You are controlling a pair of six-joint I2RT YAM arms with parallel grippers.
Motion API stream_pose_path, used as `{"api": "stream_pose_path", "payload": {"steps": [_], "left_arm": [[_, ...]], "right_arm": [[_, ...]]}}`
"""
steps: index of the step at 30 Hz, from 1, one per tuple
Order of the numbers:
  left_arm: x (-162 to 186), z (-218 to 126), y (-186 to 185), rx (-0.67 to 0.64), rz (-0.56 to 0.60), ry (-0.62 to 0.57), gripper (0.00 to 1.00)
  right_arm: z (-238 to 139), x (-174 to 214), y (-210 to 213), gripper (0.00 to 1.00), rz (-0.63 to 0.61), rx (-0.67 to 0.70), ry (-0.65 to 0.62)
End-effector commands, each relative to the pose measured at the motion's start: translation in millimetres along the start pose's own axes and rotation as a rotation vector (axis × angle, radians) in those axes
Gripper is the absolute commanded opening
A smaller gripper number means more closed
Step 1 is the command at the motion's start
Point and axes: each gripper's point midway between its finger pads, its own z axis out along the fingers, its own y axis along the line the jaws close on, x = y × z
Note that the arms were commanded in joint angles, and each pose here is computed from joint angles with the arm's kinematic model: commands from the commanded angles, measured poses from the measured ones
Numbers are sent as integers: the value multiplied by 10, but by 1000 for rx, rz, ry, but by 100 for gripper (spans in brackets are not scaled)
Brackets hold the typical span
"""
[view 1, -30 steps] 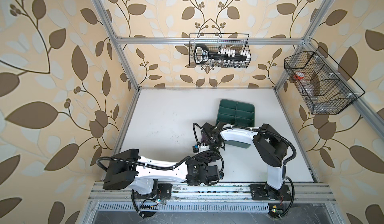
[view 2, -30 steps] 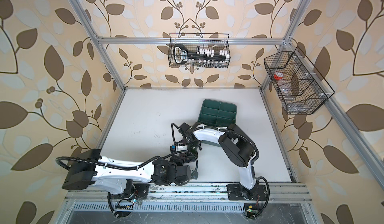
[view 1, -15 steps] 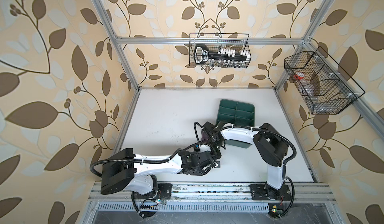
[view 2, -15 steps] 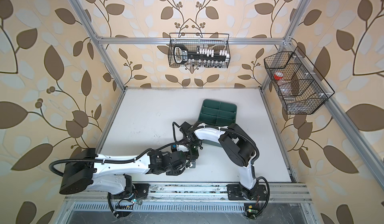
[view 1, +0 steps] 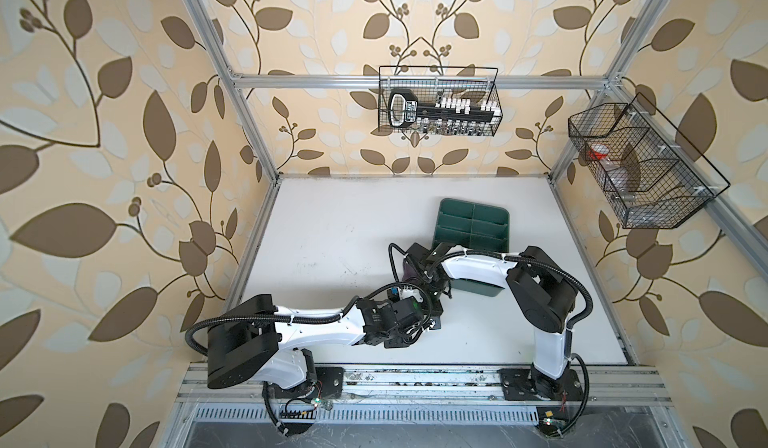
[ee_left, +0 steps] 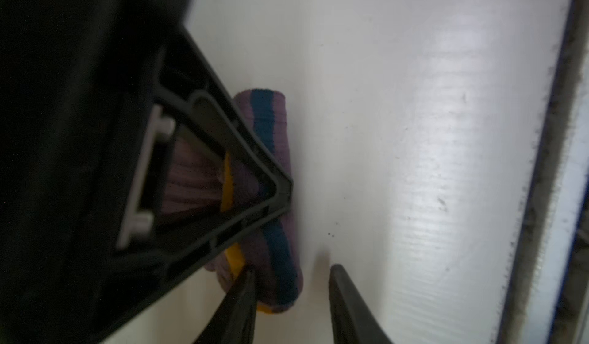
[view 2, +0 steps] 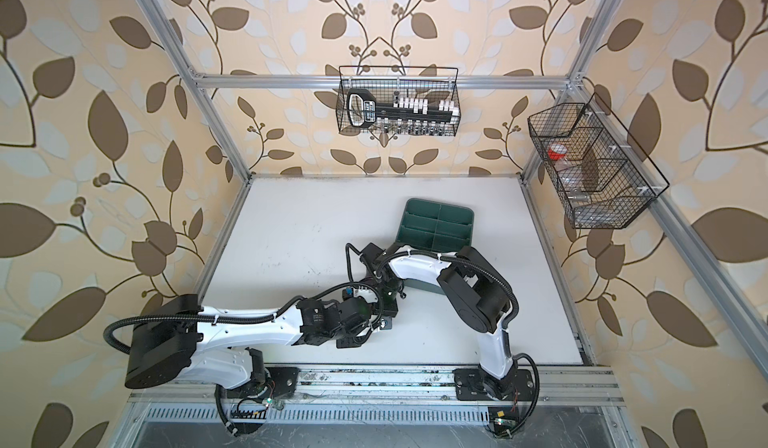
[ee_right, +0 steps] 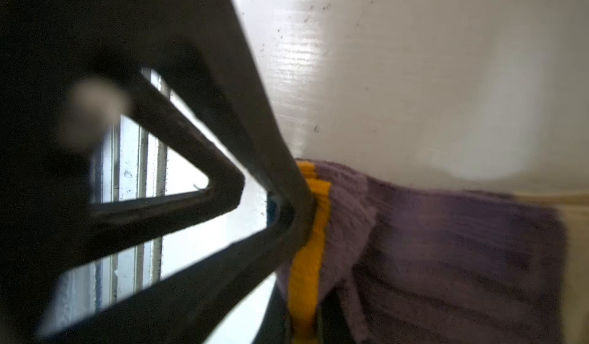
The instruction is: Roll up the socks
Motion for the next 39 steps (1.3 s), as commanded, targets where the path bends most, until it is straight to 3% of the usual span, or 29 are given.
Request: {"api": "stream_pose_path", "payload": {"steps": [1,10,14,25,30,31,33,34,39], "left_arm": [[-123,4,187,-72,-41,-10,38],[-109,61,372,-180,-72,21,52],[-153,37,412,-212,-52,-17,51],[-278,99,450,-221,-30,-35,3],[-295,33,402,-189,-41,-46,0],[-273,18,391,-183,-45,-39,0],[-224,0,359,-166,-46,-20,0],[-192,3,334,-155,-46,-8,0],[-105,-31,321,-161,-48,-2,0]], "right_arm": [[46,136,94,0,-12,-38,44],[33,121,108,0,-12,-42,35],[44,130,124,0,-10,-52,38],[61,134,127,0,3,-59,43],[-12,66,-4,0,12,24,24],[-13,113,1,7,18,42,31],[-109,57,-19,48,3,93,0],[-182,20,-12,99,-13,117,-21],[-595,-112,-6,100,-61,254,-100]]}}
